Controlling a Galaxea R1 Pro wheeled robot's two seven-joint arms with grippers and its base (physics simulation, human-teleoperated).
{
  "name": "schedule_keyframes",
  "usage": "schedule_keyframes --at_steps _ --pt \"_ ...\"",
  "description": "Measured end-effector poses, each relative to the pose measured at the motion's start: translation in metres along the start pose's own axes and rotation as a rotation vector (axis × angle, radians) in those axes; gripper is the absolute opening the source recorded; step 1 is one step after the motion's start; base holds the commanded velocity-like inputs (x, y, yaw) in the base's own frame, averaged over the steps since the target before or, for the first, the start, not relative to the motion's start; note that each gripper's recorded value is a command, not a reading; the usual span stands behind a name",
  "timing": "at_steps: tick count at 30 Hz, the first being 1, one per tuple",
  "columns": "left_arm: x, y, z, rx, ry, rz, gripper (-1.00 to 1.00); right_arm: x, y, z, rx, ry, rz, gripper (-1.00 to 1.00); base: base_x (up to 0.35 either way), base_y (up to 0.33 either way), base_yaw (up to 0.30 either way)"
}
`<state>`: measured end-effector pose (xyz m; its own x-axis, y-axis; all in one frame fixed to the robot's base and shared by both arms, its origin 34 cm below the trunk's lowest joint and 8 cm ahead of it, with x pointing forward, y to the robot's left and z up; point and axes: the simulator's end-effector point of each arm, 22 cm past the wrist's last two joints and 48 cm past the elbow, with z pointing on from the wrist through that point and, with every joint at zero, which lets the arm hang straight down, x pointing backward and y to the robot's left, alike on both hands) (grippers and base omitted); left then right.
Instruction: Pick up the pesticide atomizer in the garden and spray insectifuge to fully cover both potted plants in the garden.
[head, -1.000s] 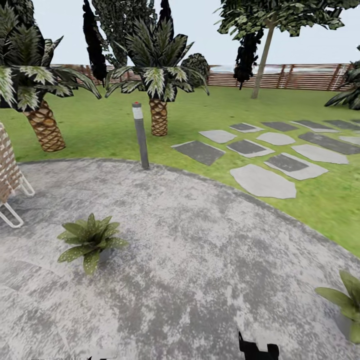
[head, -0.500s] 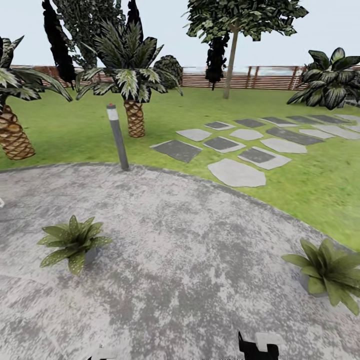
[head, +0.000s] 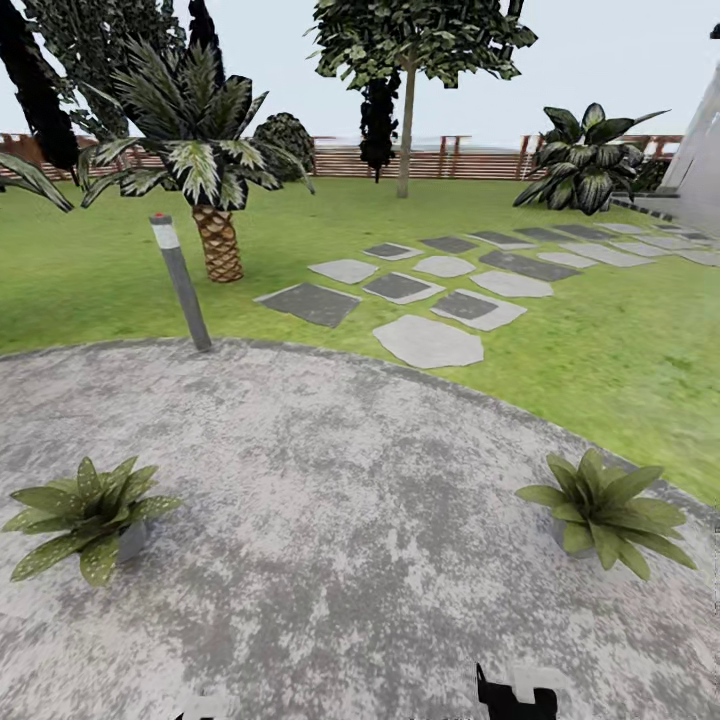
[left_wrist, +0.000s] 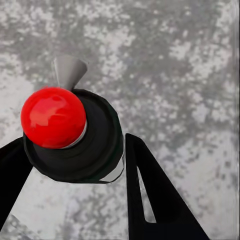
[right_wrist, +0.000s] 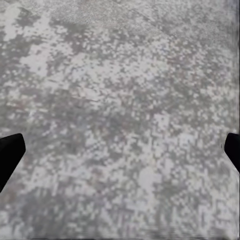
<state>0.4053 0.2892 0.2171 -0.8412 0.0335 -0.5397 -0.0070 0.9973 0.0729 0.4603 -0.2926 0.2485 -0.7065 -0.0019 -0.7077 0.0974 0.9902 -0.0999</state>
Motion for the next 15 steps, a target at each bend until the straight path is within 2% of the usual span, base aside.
schedule_keyframes --at_steps 15 --pt "-0.0030 0.0001 -0.0004 0.000 -0.006 0.000 -1.00 -0.0031 0.0000 -0.0002 0.000 -0.006 0.001 1.00 0.000 0.000 -0.292"
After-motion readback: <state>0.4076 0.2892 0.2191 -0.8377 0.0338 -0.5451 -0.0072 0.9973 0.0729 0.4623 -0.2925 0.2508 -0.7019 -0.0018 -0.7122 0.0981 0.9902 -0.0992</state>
